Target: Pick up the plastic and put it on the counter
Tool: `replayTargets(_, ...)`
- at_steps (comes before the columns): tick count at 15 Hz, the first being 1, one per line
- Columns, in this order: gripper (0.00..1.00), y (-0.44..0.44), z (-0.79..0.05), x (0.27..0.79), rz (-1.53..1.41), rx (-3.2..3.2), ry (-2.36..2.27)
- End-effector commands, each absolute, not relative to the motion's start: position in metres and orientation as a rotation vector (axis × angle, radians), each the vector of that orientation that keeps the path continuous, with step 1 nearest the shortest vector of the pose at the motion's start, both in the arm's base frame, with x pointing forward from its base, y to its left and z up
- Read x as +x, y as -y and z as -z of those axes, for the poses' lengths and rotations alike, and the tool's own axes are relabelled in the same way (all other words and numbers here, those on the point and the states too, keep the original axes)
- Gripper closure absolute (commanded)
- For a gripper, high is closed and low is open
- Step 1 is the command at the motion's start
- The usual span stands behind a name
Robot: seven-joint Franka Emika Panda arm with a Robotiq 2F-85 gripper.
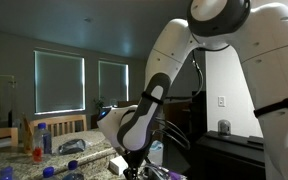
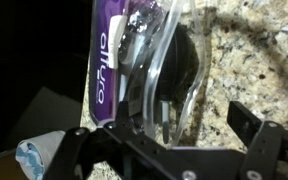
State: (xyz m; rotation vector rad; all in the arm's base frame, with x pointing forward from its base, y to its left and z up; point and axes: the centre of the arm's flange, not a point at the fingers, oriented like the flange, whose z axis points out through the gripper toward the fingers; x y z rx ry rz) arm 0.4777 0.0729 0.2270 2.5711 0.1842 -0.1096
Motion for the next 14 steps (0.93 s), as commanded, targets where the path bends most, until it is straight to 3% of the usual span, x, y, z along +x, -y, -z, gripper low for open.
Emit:
replayTargets(1,0.00,-0.072,-0.260,0.469,0.037,2.675,-0.171)
replayTargets(14,0.00,-0.085,-0.343,0.489,0.169,3.049,-0.203)
